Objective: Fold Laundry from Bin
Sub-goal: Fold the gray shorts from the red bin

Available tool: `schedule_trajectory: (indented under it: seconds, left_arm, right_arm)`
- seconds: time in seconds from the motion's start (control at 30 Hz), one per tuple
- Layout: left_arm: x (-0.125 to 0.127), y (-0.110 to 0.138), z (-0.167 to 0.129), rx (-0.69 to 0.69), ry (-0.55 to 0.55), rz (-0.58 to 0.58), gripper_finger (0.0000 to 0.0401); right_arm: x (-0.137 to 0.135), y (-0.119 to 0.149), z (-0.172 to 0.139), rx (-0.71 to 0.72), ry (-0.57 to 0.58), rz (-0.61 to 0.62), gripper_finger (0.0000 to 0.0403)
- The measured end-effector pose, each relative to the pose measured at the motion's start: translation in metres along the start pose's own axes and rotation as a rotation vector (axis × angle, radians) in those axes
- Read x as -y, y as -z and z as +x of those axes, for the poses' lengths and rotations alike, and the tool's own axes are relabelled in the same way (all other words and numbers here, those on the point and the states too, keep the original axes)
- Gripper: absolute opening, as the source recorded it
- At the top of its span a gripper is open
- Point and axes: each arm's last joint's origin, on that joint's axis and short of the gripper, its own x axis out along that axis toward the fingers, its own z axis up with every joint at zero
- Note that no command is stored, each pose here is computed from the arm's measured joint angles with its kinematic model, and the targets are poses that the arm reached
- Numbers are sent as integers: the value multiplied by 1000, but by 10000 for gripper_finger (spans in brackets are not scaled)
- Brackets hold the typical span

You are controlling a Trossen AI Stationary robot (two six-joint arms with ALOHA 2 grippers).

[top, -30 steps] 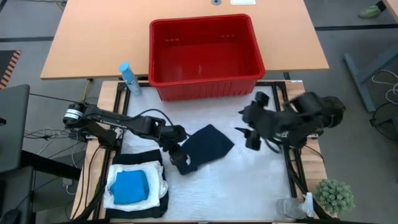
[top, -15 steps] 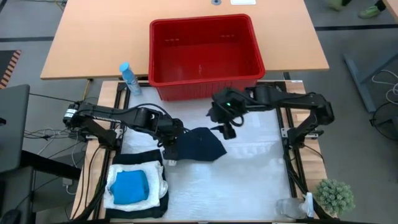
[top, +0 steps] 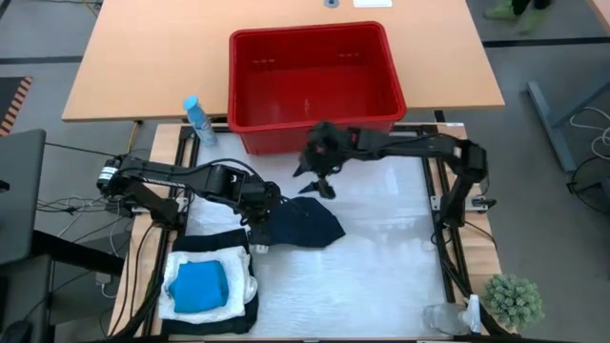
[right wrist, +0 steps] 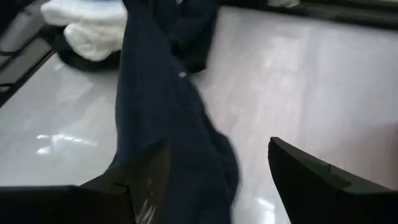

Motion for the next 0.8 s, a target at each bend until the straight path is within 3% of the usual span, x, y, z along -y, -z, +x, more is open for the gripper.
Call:
schedule_trajectory:
  seconds: [0.23, 0.53, 0.63, 0.8]
  left_arm:
    - [0, 0, 0, -4, 11, -8, 0]
    - [1, 1, 0, -20, 52, -18, 0]
    - [1, 1, 0, -25, 49, -18, 0]
    - [0, 2, 0, -28, 26, 3, 0]
  right_arm:
    - [15, 30, 53, -15, -118, 2, 291]
    - [13, 61, 79, -116, -263, 2, 274]
    - [6, 66, 77, -197, -270, 22, 223]
    - [-3, 64, 62, -268, -302, 64, 41]
